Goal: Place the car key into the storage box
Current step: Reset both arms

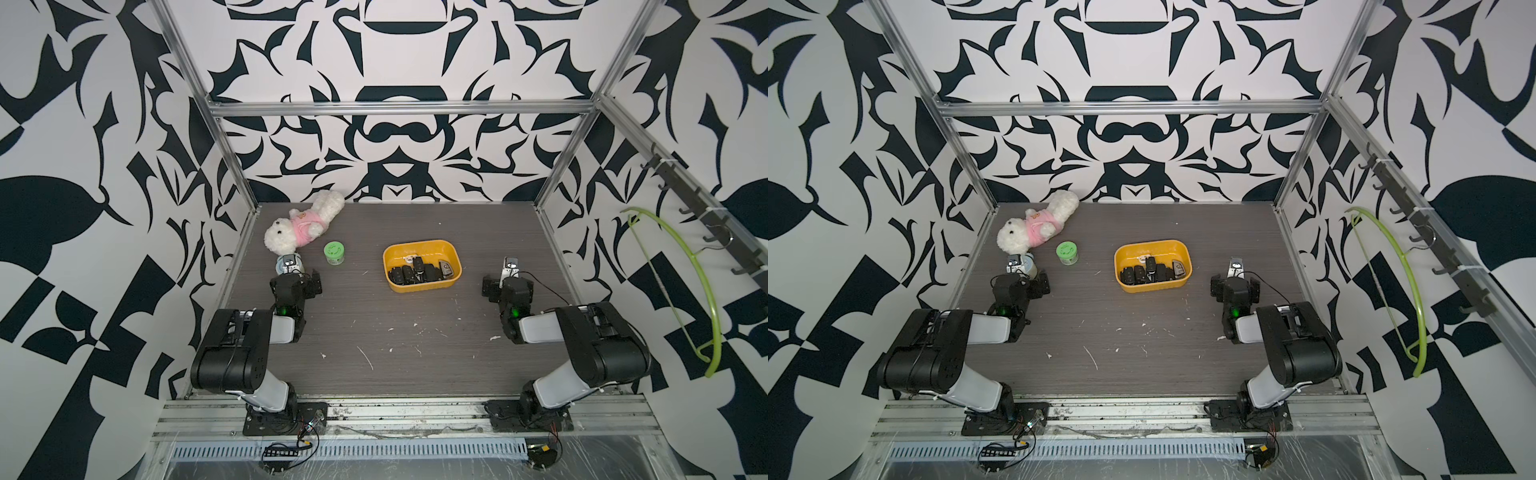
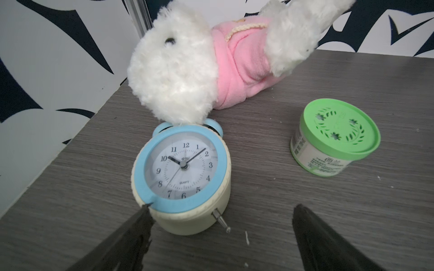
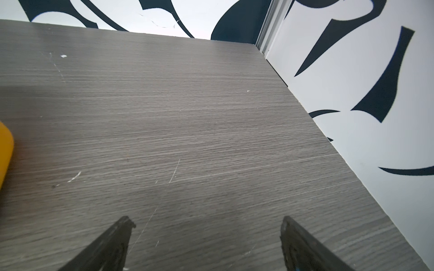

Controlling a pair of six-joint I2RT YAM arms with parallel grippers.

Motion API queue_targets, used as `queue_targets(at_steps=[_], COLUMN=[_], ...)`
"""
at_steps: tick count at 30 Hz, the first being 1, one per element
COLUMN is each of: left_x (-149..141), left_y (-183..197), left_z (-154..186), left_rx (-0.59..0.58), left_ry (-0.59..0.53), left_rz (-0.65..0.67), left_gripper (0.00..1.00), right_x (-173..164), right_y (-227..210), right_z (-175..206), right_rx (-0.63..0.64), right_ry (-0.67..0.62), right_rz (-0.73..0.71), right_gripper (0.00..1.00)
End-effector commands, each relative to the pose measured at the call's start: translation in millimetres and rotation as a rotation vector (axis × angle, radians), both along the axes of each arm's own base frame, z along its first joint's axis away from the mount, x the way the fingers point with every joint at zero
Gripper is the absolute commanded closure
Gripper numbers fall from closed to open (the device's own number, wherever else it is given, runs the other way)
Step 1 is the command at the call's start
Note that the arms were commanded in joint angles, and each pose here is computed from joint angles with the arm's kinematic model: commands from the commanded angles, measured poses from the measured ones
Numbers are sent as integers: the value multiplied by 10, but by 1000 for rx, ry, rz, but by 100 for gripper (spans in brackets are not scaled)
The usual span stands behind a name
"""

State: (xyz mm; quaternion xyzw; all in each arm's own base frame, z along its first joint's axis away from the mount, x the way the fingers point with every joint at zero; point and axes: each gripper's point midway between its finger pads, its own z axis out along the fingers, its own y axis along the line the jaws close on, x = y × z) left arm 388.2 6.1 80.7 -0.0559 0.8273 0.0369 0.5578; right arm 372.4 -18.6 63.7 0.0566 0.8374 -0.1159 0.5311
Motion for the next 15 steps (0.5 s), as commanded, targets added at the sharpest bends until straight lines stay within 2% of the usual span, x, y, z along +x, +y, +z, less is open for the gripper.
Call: queue_targets(at_steps=[1,15], left_x=[33,49], left_y=[-4,1], left_z=[88,74], left_rx=[5,-14], left_ry=[-35,-25], left_rz=[-8,-20], left_gripper=[1,1], right_x=[95,98], right_y=[7,6], right_z=[169,171], right_rx=[14,13], right_ry=[-58,-58], right_rz=[-1,-2], right_gripper=[0,0])
